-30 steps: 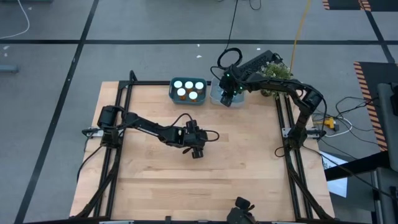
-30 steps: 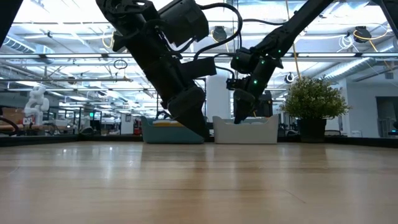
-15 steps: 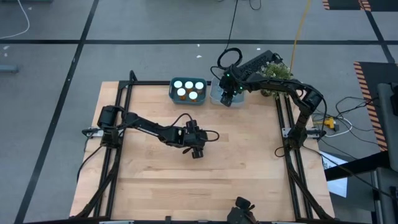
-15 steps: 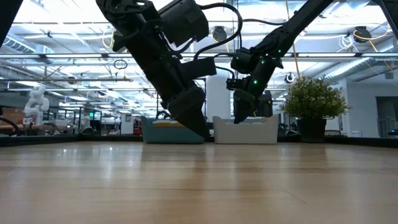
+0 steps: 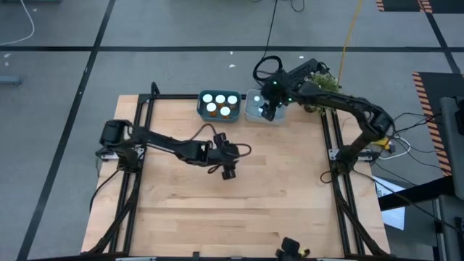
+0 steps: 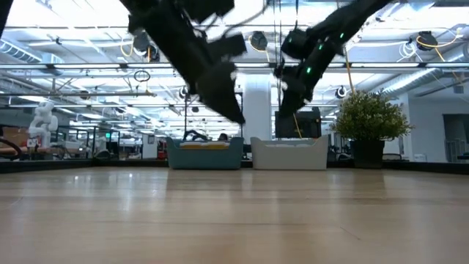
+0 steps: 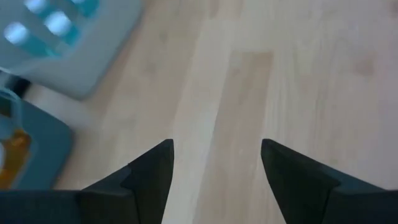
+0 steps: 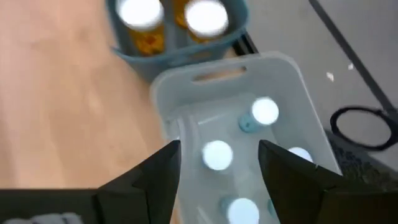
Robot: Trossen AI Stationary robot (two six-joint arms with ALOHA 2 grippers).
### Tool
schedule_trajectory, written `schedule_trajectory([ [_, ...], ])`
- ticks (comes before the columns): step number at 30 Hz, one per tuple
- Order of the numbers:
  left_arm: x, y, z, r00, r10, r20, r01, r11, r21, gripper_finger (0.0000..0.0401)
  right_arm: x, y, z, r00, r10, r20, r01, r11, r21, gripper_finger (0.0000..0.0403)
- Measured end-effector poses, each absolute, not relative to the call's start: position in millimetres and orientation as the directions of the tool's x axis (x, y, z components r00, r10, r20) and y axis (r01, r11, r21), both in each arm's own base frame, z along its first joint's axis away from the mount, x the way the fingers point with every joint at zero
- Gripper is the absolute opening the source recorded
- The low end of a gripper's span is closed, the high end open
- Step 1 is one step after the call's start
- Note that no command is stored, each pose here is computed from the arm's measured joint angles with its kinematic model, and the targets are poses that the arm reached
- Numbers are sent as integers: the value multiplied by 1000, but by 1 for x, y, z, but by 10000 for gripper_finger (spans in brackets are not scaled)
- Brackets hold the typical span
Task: Pick and place medicine bottles into bin by pill shape (circle, oval)
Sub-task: Return to Home Position
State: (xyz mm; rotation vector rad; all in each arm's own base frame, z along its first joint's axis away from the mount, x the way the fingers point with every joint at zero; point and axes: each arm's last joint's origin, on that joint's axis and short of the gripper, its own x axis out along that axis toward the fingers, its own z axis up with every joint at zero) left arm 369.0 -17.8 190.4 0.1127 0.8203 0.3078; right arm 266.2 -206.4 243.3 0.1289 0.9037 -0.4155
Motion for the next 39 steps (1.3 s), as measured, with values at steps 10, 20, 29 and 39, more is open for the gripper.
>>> schedule_trajectory([
  [10,338,-16,252,730,306,-611,-233,952,198,233,234,-128,283,713,-255,-653,268,960,-83,161],
  [20,276,-12,266,820,271,-504,-232,963,139,89,187,-58,283,873,-271,-406,214,960,-179,56],
  [29,211,-11,249,944,138,-301,-126,990,59,5,155,-30,259,942,-181,-281,138,976,-168,2],
  [39,161,-9,212,993,54,-101,-50,998,39,20,143,-12,233,966,-85,-246,39,982,-186,1],
])
